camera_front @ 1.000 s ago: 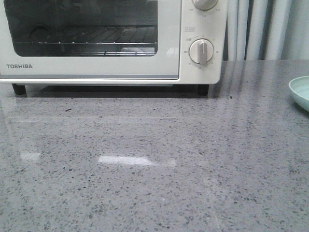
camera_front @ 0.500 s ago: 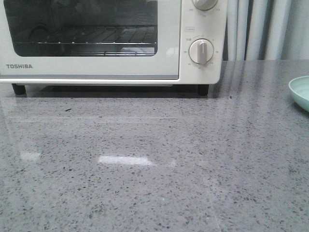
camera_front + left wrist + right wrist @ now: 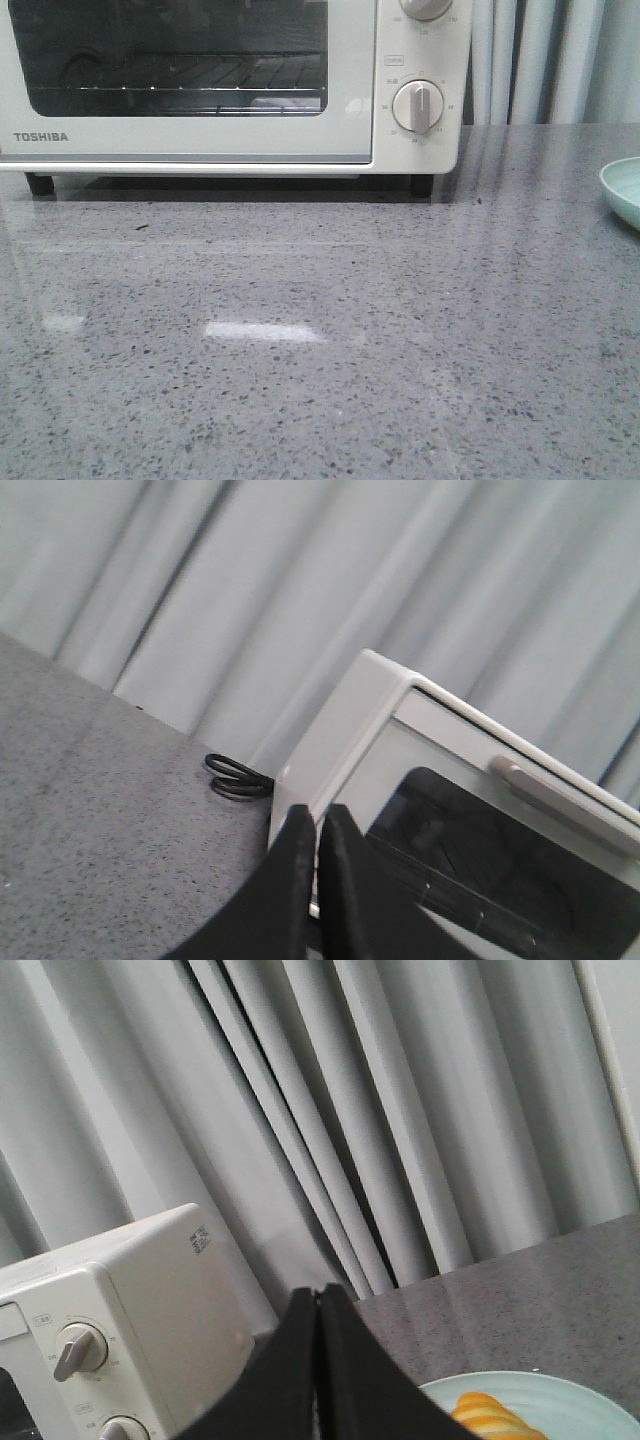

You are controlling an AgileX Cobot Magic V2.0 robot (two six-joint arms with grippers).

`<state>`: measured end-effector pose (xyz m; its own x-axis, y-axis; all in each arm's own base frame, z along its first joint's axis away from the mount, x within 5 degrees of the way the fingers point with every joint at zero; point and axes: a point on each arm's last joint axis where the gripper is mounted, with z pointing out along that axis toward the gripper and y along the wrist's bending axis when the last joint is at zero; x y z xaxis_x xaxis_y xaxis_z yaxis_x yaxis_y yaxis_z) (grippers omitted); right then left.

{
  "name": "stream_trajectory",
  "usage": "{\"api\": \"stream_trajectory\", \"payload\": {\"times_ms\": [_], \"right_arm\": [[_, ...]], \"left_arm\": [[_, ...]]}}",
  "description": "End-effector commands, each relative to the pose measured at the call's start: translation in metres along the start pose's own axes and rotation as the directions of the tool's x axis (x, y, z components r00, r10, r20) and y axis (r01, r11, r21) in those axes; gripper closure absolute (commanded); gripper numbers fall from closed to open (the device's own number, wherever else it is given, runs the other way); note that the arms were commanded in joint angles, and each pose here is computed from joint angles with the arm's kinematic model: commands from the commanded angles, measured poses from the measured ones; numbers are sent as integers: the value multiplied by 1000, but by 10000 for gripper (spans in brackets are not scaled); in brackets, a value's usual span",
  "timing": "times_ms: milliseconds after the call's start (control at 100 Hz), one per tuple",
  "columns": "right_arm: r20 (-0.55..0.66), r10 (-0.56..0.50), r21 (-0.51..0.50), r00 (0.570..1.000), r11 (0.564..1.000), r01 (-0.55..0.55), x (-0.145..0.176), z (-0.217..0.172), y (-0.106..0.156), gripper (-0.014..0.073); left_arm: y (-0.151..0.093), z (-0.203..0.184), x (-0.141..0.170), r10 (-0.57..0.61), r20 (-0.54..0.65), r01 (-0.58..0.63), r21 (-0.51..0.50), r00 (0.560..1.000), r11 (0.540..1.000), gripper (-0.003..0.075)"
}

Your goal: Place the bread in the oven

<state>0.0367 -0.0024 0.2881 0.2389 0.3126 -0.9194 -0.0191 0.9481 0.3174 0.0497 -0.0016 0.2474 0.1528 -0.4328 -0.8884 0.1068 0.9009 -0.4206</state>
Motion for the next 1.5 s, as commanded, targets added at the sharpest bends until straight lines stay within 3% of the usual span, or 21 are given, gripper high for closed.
{"api": "stream_trajectory", "payload": {"times_ms": [0,200,310,470,640,940,1260,1490], "right_arm": [[-41,-59,27,997,998,60,-29,7,9,671],[-357,-116,103,927,981,163,-51,36,15,671],[-431,-111,118,896,977,178,-64,51,19,671],[-520,-259,48,814,942,331,-76,71,22,671],[-622,-229,53,748,942,332,-83,89,24,671],[-656,-214,18,724,954,299,-90,101,33,671],[-670,-224,-11,708,956,293,-88,100,36,671],[-669,-226,-13,709,956,292,-88,100,36,671]], "left_arm": [[-15,5,-28,90,5,-90,36,996,995,741],[-39,28,-68,219,-111,-214,52,969,975,741],[-49,48,-85,286,-176,-278,66,942,958,741],[-60,80,-100,353,-211,-339,102,912,935,741],[-79,113,-105,406,-248,-359,216,880,908,741],[-124,161,-93,457,-273,-328,410,846,851,741],[-138,213,-65,476,-357,-313,426,804,849,741],[-138,228,-44,483,-429,-295,433,763,851,741]]}}
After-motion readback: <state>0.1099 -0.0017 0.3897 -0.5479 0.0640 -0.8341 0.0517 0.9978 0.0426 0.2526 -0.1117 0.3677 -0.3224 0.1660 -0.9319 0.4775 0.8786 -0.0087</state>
